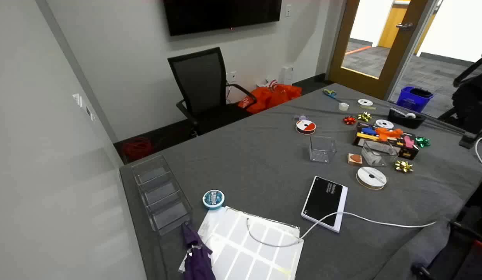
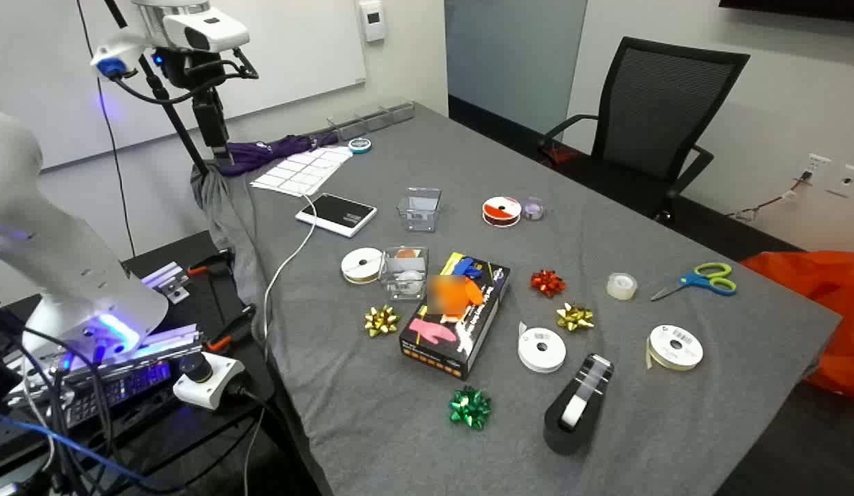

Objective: Move the ribbon to the left

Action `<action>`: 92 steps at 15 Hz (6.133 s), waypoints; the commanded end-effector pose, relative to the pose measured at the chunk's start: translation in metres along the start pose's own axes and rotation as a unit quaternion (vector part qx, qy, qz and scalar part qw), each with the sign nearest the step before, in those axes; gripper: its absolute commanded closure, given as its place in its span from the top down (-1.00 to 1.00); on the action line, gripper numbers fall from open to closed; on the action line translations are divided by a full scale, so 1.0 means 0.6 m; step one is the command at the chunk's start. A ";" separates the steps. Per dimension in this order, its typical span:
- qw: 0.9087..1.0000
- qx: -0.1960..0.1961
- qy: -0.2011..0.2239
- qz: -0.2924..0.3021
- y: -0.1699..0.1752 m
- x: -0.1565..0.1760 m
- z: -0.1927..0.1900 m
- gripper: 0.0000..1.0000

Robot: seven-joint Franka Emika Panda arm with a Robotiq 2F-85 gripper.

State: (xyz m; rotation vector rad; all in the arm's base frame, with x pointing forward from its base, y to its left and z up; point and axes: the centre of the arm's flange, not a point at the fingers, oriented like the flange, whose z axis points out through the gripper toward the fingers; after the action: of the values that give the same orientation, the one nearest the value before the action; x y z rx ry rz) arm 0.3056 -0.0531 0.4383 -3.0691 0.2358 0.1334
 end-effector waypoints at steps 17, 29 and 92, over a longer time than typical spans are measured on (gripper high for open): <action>1.000 -0.006 0.014 0.003 0.027 0.031 0.008 1.00; 0.999 -0.015 0.028 0.014 0.148 0.139 0.064 1.00; 0.994 -0.036 0.085 -0.058 0.376 0.262 0.495 0.19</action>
State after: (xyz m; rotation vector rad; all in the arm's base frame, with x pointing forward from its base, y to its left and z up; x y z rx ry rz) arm 0.4004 -0.2735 0.1306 -3.1189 0.0760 -0.0873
